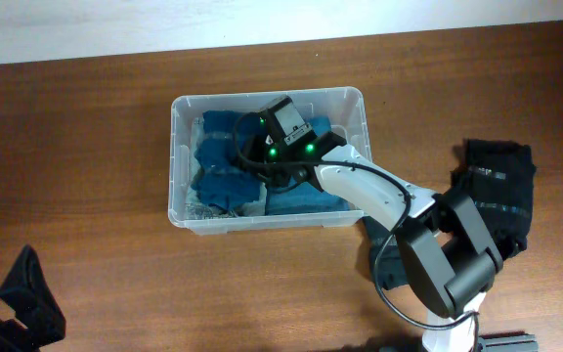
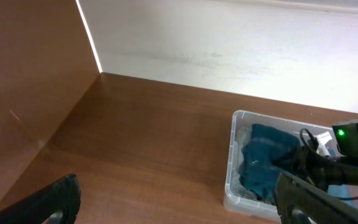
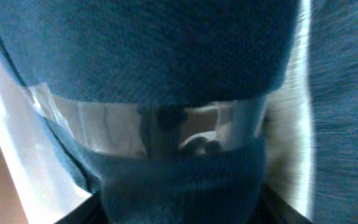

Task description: Pack container

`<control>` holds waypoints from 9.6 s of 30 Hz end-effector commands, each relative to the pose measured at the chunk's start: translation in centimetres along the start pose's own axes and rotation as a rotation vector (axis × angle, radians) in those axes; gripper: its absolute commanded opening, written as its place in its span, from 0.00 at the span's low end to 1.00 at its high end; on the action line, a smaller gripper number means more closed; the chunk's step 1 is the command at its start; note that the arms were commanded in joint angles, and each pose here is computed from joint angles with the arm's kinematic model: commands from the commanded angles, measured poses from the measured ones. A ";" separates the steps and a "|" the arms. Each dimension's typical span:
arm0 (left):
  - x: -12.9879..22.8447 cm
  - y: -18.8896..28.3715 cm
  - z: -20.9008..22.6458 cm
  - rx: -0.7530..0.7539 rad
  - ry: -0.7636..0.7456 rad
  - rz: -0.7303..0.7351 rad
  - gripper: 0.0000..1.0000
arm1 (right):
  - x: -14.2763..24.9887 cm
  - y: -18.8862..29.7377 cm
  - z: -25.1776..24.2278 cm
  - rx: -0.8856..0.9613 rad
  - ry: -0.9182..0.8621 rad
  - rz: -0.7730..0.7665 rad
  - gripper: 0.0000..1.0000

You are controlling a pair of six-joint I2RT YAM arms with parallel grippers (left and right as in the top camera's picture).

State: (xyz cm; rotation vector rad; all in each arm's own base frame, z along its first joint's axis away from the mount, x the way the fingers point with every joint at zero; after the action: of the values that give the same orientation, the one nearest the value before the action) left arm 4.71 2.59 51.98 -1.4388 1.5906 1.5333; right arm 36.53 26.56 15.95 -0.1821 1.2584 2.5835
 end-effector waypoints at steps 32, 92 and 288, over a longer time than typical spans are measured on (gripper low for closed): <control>-0.1 0.0 0.0 -0.007 0.010 -0.003 1.00 | 3.0 0.8 4.2 0.016 0.688 0.014 0.44; -0.1 0.0 0.0 -0.007 0.010 -0.003 1.00 | 3.8 26.8 -44.9 0.196 -0.423 -0.134 0.79; -0.1 0.0 0.0 -0.007 0.010 -0.003 1.00 | 7.2 27.4 -17.7 0.153 0.134 -0.199 0.04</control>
State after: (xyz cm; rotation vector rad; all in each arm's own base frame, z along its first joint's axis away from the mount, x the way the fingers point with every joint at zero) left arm 4.71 2.59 51.98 -1.4388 1.5906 1.5333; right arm 20.89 -2.49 17.85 -0.1665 1.4170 2.4395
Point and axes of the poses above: each gripper's point midway between its finger pads, its own y axis back along the fingers, its own z axis along the line the jaws close on, x = y × z, the point moved 9 cm from there along y, back along the fingers, and after that the axes turned 13 degrees about y, right-handed, at the moved point
